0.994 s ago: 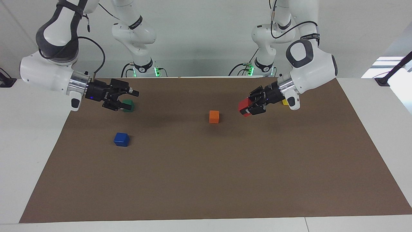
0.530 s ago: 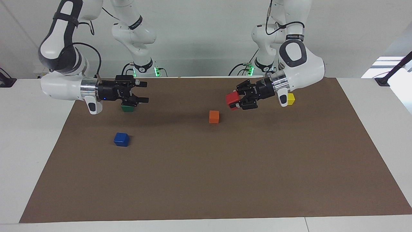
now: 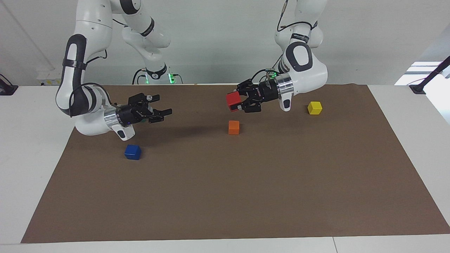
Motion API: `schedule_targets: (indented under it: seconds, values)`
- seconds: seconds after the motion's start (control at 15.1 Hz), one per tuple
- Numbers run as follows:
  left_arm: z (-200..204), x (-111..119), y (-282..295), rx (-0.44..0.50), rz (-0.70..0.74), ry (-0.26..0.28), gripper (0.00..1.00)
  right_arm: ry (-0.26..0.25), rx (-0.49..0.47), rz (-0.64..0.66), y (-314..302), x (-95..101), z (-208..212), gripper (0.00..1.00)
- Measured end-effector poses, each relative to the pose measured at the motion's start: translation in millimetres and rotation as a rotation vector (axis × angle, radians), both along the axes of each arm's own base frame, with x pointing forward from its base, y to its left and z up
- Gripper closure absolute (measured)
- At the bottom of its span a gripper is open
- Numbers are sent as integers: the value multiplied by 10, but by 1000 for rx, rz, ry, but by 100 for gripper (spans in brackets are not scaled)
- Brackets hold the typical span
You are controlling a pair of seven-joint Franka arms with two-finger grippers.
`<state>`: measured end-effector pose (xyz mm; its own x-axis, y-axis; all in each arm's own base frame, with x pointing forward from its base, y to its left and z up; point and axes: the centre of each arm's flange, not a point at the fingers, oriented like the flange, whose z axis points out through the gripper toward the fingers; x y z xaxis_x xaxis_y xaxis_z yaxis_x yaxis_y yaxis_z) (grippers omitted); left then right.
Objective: Transfer red block to right arm and stack on blue block
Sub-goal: 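Lift the red cube with the left gripper while the right gripper approaches, then bring the red cube to the right gripper and close it on the cube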
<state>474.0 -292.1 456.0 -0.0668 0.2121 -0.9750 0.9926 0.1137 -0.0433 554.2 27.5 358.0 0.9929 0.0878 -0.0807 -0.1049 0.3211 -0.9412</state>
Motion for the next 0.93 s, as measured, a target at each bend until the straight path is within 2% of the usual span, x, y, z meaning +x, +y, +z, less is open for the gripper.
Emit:
schedule_targets:
  seconds: [0.33, 0.6, 0.93]
  values:
    - [61, -209, -394, 16, 16, -10, 45, -7, 119, -3, 290, 20, -350, 0]
    - [135, -233, -504, 42, 45, -38, 45, -17, 141, 7, 511, 34, -336, 0]
    - [242, -314, -919, 104, 105, -92, 45, -38, 174, 3, 833, 13, -370, 0]
